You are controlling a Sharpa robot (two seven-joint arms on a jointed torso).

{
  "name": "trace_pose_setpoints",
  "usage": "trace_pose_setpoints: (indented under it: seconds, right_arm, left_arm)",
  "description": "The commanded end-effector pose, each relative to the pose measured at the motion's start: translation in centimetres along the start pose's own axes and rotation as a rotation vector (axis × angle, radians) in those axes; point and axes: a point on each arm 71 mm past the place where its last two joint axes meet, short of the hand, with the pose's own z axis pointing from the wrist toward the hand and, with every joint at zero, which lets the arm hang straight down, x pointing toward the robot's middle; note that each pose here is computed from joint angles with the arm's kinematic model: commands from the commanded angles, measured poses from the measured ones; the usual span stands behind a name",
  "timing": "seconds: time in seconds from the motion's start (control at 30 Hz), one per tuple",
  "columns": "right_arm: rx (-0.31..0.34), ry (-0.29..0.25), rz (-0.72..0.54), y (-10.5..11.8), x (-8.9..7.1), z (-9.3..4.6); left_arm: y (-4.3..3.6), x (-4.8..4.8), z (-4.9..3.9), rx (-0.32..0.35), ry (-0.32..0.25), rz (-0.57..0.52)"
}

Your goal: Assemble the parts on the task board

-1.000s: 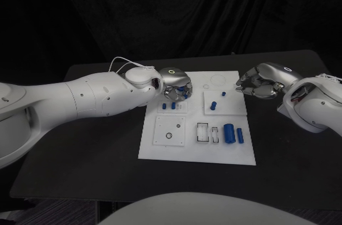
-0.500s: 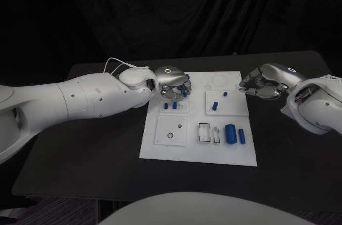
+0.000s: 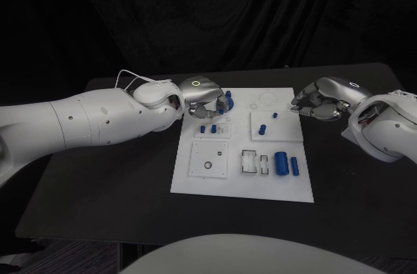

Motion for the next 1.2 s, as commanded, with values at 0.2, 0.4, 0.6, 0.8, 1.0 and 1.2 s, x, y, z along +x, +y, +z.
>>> trace_pose_setpoints:
  seconds: [0.2, 0.4, 0.6, 0.8, 1.0, 1.2]
  right_arm:
    - [0.017, 0.013, -0.003, -0.2, 0.1, 0.0]
    - [0.017, 0.017, -0.004, -0.2, 0.2, 0.1]
    - [0.019, 0.019, -0.004, -0.2, 0.2, 0.0]
    - [0.019, 0.021, -0.005, -0.2, 0.2, 0.0]
    - [0.020, 0.024, -0.004, -0.3, 0.3, 0.0]
    - [0.021, 0.027, -0.005, -0.3, 0.3, 0.0]
  left_arm:
    - [0.31, -0.11, -0.55, -0.003, 0.011, 0.003]
    - [0.43, 0.03, -0.72, -0.010, 0.028, -0.002]
    - [0.69, 0.15, -0.98, -0.021, 0.041, -0.005]
    - [1.08, 0.31, -1.28, -0.035, 0.052, -0.006]
    - [1.42, 0.41, -1.38, -0.049, 0.056, -0.004]
    - [1.70, 0.49, -1.55, -0.062, 0.063, -0.004]
